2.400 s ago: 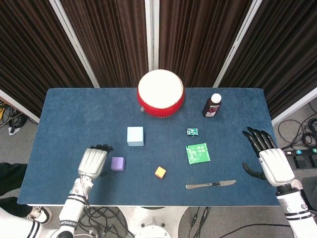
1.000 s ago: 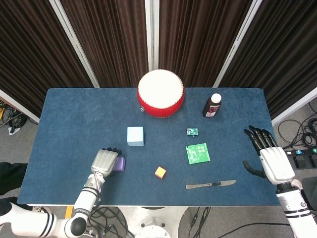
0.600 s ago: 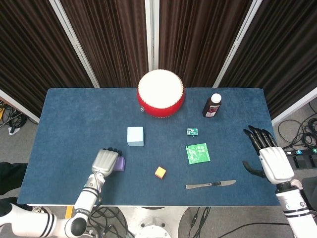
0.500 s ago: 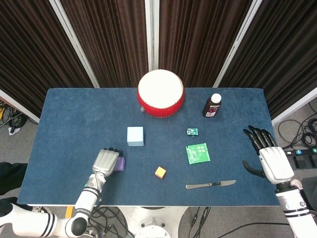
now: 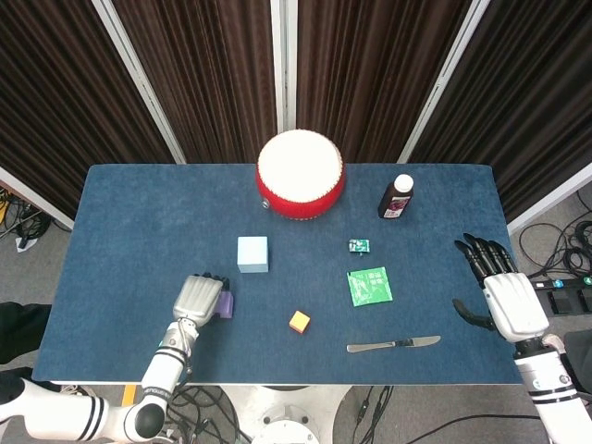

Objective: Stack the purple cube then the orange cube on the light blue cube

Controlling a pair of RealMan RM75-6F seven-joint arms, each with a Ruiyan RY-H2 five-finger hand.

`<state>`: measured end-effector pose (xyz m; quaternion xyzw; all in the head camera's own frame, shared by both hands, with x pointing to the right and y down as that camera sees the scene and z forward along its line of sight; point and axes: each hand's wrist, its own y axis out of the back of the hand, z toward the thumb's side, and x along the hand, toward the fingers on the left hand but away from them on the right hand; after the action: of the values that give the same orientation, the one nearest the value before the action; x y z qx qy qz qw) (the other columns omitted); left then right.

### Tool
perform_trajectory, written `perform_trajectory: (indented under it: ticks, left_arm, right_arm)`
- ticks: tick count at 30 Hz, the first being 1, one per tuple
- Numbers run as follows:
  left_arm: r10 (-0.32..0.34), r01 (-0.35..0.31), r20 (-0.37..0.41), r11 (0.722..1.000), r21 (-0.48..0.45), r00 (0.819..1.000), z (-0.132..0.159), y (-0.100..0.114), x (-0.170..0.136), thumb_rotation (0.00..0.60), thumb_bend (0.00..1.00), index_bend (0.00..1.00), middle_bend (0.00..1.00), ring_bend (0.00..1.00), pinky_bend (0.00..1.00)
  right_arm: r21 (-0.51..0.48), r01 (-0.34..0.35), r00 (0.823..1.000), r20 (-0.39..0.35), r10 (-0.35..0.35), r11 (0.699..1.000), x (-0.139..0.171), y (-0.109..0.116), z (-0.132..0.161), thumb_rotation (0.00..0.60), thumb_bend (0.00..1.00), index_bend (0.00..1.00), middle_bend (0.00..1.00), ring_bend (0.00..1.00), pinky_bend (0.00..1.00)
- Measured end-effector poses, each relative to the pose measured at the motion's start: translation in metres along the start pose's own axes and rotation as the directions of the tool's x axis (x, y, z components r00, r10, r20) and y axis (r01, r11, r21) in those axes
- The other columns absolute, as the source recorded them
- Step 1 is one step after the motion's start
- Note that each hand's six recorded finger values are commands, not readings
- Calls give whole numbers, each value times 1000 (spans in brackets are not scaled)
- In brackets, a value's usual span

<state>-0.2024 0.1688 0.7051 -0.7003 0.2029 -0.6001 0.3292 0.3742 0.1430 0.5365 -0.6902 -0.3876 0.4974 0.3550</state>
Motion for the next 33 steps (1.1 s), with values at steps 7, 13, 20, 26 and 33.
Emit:
perform_trajectory:
  ticks: [7,13,20,26,33]
  left_arm:
    - [5,-5,-8,1000,2,1000,-4,4,-3,600,285,449,543,366,465]
    - [36,-36,-18,999,0,999,-9,18,-6,600,287,454,554,371,469]
    - [127,-127,-45,992,-6,991,-24,62,-11,600,286,458,558,386,482]
    - [156,-159,-66,986,-55,986,-28,95,-7,600,287,461,561,387,483]
    - [141,-142,-15,986,-92,990,-6,121,16,600,286,461,560,387,481]
  right_arm:
    - [-3,-1,1000,2,1,1000,0,0,-1,600,215,0,1,0,0]
    - [-4,-2,1000,1,2,1000,0,0,-1,600,215,0,1,0,0]
    - [-4,1,1000,-1,-1,1000,1,1,-1,600,216,0,1,0,0]
    - [0,13,1000,-12,-13,1000,3,2,3,600,216,0,0,0,0]
    - [1,20,1000,-19,-20,1000,6,2,4,600,216,0,0,0,0]
